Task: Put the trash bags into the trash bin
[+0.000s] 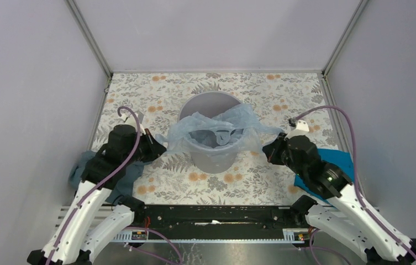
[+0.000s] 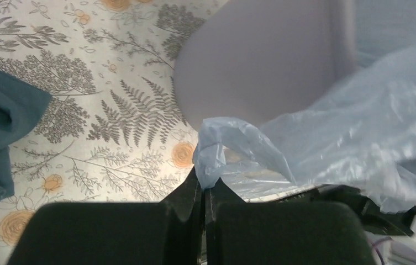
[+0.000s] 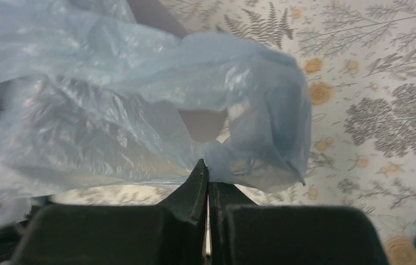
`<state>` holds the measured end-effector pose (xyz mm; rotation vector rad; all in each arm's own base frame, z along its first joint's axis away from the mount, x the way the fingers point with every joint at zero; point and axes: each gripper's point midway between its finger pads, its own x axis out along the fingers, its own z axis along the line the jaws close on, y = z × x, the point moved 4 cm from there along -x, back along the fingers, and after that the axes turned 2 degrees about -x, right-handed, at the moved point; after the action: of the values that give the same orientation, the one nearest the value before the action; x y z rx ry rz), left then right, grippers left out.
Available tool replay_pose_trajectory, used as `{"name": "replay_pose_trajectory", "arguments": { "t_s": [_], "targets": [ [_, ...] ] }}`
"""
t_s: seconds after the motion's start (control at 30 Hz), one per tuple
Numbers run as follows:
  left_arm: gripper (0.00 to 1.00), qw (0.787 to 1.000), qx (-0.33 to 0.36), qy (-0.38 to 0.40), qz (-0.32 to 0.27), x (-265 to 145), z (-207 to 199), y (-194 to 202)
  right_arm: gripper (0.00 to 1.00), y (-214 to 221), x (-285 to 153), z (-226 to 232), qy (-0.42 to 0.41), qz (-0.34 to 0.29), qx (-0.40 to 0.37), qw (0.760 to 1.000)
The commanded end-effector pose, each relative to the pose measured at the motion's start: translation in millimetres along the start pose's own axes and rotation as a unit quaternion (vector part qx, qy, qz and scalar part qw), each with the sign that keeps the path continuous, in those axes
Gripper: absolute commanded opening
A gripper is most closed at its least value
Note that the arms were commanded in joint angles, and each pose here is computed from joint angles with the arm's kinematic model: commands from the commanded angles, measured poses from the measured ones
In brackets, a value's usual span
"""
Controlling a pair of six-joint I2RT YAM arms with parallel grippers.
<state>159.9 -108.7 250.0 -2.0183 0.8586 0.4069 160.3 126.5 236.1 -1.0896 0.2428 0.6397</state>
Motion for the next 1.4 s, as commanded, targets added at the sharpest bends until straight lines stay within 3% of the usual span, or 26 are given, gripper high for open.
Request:
{"name": "replay_pose_trajectory", "arguments": {
  "t_s": [0.0, 0.07, 0.13, 0.3, 0.5, 0.63, 0.73, 0.93, 1.07, 1.2, 1.3, 1.37],
  "targets": [
    [0.0, 0.998, -0.006, -0.006, -0.07, 28, 0, -26, 0.0, -14, 33, -12, 0.042, -0.066, -0.062, 0.995],
    [0.0, 0.997, -0.006, -0.004, -0.076, 38, -2, -31, 0.0, -23, 42, -16, 0.068, -0.086, -0.093, 0.99],
    [0.0, 0.997, -0.006, 0.01, -0.081, 41, -8, -37, 0.04, -28, 46, -2, 0.038, -0.08, -0.117, 0.989],
    [0.04, 0.995, 0.003, 0.06, -0.075, 36, -24, -37, 0.39, -26, 35, 24, -0.047, -0.029, -0.175, 0.983],
    [0.08, 0.995, -0.004, 0.087, -0.049, 40, -26, -24, 0.63, -22, -12, 9, -0.029, 0.012, -0.175, 0.984],
    [0.09, 0.996, -0.005, 0.082, -0.042, 44, -22, -20, 0.72, -41, -53, 13, -0.033, 0.018, -0.188, 0.981],
    [0.09, 0.996, -0.004, 0.08, -0.041, 45, -20, -19, 0.75, -66, -61, 20, -0.027, -0.006, -0.236, 0.971],
    [0.11, 0.996, 0.003, 0.071, -0.047, 42, -15, -17, 0.72, -104, -6, 43, -0.011, -0.031, -0.375, 0.926],
    [0.12, 0.997, 0.01, 0.071, -0.038, 43, -14, -14, 0.65, -105, 26, 61, -0.053, -0.042, -0.422, 0.904],
    [0.12, 0.997, 0.017, 0.071, -0.031, 42, -14, -12, 0.42, -107, 43, 64, -0.048, -0.044, -0.433, 0.899],
    [0.13, 0.997, 0.024, 0.063, -0.034, 39, -12, -12, 0.16, -112, 42, 71, -0.058, -0.065, -0.412, 0.907],
    [0.17, 0.997, 0.033, 0.059, -0.033, 35, -10, -11, 0.09, -115, 34, 74, -0.064, -0.076, -0.395, 0.913]
  ]
}}
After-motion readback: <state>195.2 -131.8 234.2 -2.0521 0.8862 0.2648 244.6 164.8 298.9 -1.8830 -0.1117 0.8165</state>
